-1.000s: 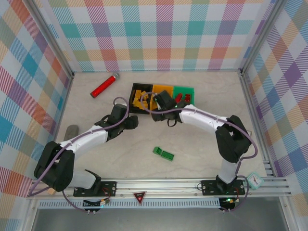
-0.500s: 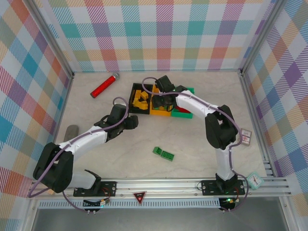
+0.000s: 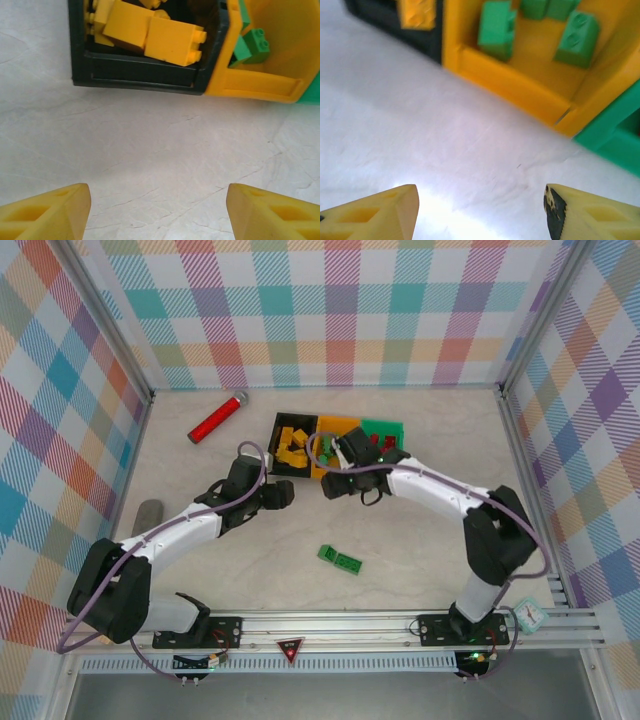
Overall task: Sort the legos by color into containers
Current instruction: Place the lego in the container, then pick up the lego from the bottom-center of the table.
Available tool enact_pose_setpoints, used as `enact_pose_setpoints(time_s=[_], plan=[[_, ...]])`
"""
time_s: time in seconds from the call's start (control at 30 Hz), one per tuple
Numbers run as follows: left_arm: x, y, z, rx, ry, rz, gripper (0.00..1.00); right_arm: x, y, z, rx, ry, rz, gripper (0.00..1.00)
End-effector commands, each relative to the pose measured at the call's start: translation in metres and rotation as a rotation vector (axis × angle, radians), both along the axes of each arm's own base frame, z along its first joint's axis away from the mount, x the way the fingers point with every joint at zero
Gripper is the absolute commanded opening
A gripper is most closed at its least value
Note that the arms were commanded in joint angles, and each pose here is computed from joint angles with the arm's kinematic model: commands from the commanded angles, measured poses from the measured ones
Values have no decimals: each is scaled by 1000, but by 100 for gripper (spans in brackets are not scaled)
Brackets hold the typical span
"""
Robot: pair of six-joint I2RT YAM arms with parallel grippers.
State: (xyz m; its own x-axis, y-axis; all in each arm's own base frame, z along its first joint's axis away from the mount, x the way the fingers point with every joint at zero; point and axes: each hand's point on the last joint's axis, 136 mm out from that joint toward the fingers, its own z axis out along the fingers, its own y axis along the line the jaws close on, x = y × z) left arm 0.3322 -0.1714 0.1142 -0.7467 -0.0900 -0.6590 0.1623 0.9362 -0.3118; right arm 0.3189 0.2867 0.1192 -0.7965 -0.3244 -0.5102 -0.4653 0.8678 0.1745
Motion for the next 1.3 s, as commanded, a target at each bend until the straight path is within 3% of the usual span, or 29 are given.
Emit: enact_pose_setpoints(time_s=[0.0,0.27,0.4,0.7,1.27], plan=[[-1,-8,4,-42,-14,-50,72,-42,3,-5,13,50,73,67],[1,-6,-1,-18,2,-47,72,-137,-16,-46,-114,170,240,68],[1,-5,-1,-14,-2,-41,72,-160,-33,-64,-234,182,270,68],[2,-4,-3,-8,4,-38,72,-175,-39,-75,-252,211,283,67],[2,-4,-3,-6,5,-35,72,-167,-29,-92,-289,206,292,61]])
